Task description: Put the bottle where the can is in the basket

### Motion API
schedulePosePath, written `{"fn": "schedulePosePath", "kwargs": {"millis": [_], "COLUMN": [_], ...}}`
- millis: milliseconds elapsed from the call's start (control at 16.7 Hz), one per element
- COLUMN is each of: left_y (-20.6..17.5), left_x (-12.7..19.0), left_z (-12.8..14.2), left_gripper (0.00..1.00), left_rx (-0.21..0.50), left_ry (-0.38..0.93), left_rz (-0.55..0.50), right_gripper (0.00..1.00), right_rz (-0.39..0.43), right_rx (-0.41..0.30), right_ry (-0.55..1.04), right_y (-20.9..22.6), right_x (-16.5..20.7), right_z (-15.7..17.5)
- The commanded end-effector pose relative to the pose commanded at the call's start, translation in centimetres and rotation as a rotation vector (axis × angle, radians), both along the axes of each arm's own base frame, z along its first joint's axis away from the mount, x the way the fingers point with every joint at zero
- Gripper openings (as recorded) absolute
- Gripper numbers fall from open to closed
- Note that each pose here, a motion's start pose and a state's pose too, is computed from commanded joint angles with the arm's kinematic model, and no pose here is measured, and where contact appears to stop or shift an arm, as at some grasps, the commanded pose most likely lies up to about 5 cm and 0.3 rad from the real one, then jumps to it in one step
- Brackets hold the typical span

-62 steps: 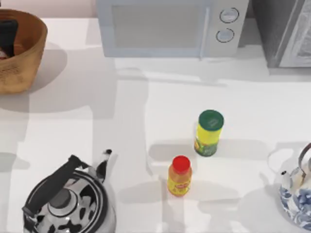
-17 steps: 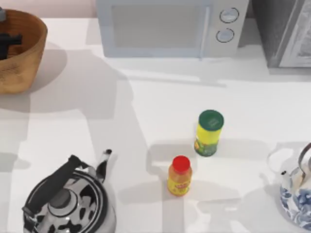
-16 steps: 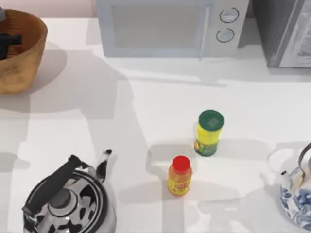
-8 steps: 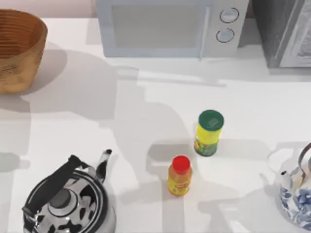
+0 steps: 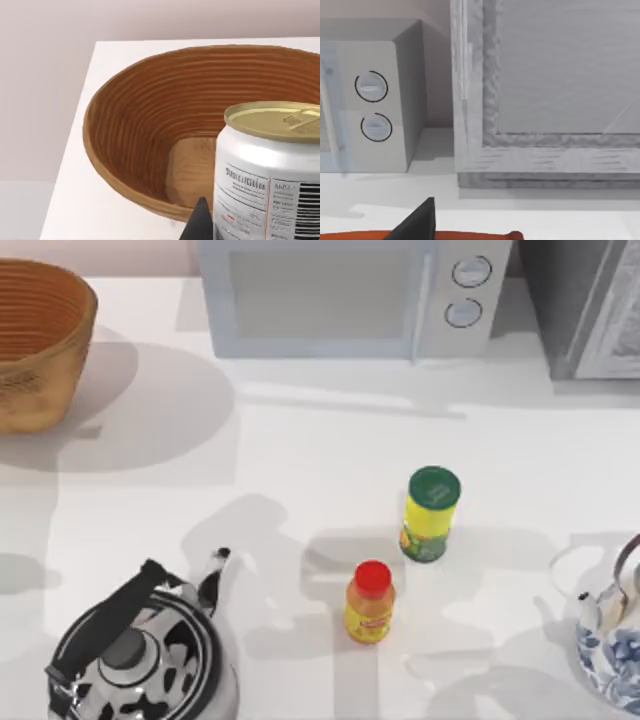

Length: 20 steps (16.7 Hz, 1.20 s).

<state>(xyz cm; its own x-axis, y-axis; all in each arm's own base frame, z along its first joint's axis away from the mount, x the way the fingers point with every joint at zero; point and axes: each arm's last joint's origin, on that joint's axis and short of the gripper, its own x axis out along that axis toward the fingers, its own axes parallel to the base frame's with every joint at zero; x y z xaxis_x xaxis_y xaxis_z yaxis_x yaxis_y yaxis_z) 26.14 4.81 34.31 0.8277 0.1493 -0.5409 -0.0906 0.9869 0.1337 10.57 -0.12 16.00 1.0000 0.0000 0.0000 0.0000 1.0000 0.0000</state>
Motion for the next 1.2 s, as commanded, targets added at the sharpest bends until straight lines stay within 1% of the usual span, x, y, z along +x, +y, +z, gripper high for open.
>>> {"fn": "schedulePosePath", "kwargs": {"millis": [120, 240, 300, 420, 600, 780, 900, 1200], "left_y": [-1.4, -2.5, -3.0, -3.7, -4.3, -4.8, -4.9, -4.9], "left_x": [-5.2, -9.5, -11.2, -13.5, -15.2, -15.6, -15.6, -15.5], "left_z": [-1.2, -3.8, -5.4, -9.0, -13.9, -17.2, -18.2, -18.4], "left_gripper": [0.00, 0.00, 0.00, 0.00, 0.00, 0.00, 0.00, 0.00], "left_rx": [0.013, 0.012, 0.007, -0.012, -0.052, -0.089, -0.102, -0.101], "left_ry": [-0.152, -0.287, -0.345, -0.440, -0.533, -0.575, -0.582, -0.576], "left_rz": [-0.003, -0.013, -0.021, -0.042, -0.080, -0.114, -0.126, -0.124], "right_gripper": [1.00, 1.00, 1.00, 1.00, 1.00, 1.00, 1.00, 1.00], "right_rz": [0.000, 0.000, 0.000, 0.000, 0.000, 0.000, 0.000, 0.000], "right_rx": [0.000, 0.000, 0.000, 0.000, 0.000, 0.000, 0.000, 0.000], "right_ry": [0.000, 0.000, 0.000, 0.000, 0.000, 0.000, 0.000, 0.000], "right_y": [0.0, 0.0, 0.0, 0.0, 0.0, 0.0, 0.0, 0.0], "right_x": [0.0, 0.0, 0.0, 0.0, 0.0, 0.0, 0.0, 0.0], "right_z": [0.0, 0.0, 0.0, 0.0, 0.0, 0.0, 0.0, 0.0]}}
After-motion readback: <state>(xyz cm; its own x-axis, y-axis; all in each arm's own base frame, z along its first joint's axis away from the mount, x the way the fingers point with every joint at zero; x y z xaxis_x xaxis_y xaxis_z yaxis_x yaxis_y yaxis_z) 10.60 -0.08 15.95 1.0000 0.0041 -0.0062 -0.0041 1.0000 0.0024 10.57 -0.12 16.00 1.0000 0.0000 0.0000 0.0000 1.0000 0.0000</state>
